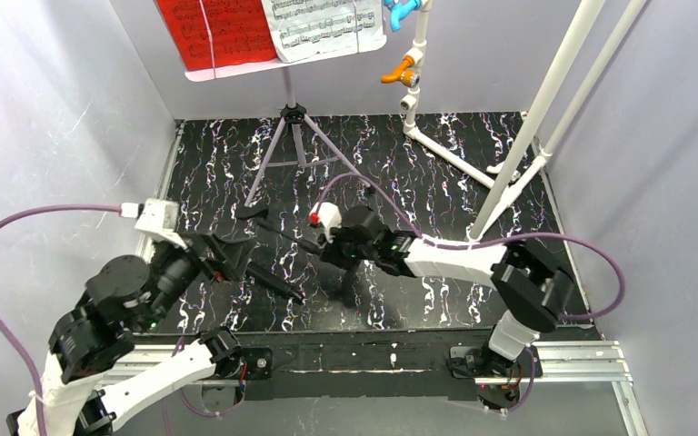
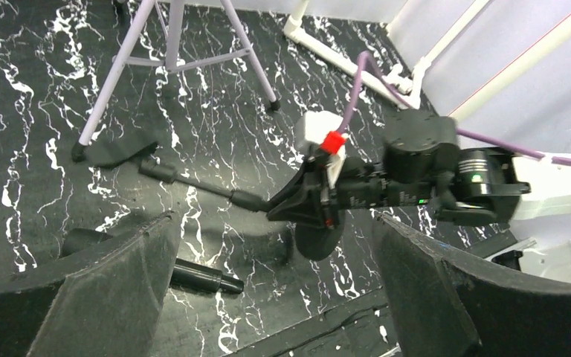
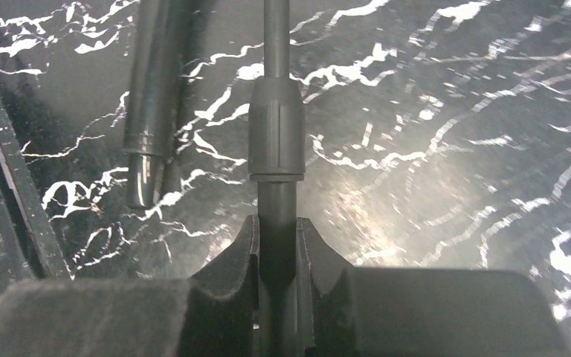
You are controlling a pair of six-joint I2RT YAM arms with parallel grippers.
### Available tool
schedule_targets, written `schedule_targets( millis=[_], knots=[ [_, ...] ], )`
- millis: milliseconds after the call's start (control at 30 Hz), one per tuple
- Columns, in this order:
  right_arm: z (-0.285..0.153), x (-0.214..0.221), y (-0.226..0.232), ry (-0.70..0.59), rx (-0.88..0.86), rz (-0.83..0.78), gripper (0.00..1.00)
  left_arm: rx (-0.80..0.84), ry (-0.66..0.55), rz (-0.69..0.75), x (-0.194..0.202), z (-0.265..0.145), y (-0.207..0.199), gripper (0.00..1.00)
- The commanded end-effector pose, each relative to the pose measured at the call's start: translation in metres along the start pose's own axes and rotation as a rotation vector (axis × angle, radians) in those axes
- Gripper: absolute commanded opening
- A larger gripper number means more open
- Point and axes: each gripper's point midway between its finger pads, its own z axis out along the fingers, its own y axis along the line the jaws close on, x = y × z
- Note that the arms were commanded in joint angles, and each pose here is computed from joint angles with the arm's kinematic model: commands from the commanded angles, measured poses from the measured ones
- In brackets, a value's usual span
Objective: Set up the instrument practice props
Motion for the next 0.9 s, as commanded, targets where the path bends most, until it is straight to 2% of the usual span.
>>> schedule_targets(
  millis=[0,100,200,333,433,533,700,867],
  knots=[
    [-0.040,-0.068,-0.012,-0.262,0.054,-0.001,0.01,-0.066,0.092,0.008,0.015,0.031,-0.007,1.00],
    [-0.059,-0.064,-0.020,-0.268,0.109,-0.015,0.01,-0.217,0.174,0.017,0.031,0.046,0.007,1.00],
    [-0.080,-0.064,-0.029,-0.291,0.172,-0.021,0.01,-0.288,0.173,0.036,0.037,0.060,0.014,1.00],
    [-0.100,-0.056,-0.035,-0.293,0.219,-0.023,0.01,-0.258,0.144,0.022,0.035,0.080,0.004,1.00],
    [-0.113,-0.053,-0.037,-0.310,0.240,-0.012,0.01,-0.264,0.177,-0.015,0.034,0.097,0.004,1.00],
    [-0.126,-0.053,-0.035,-0.340,0.243,0.003,0.01,-0.249,0.206,-0.099,0.035,0.114,0.006,1.00],
    [-0.144,-0.055,-0.030,-0.389,0.235,0.019,0.01,-0.121,0.154,-0.254,0.017,0.140,-0.005,1.00],
    [-0.158,-0.058,-0.029,-0.429,0.244,0.029,0.01,-0.101,0.174,-0.396,0.013,0.162,0.000,1.00]
  ],
)
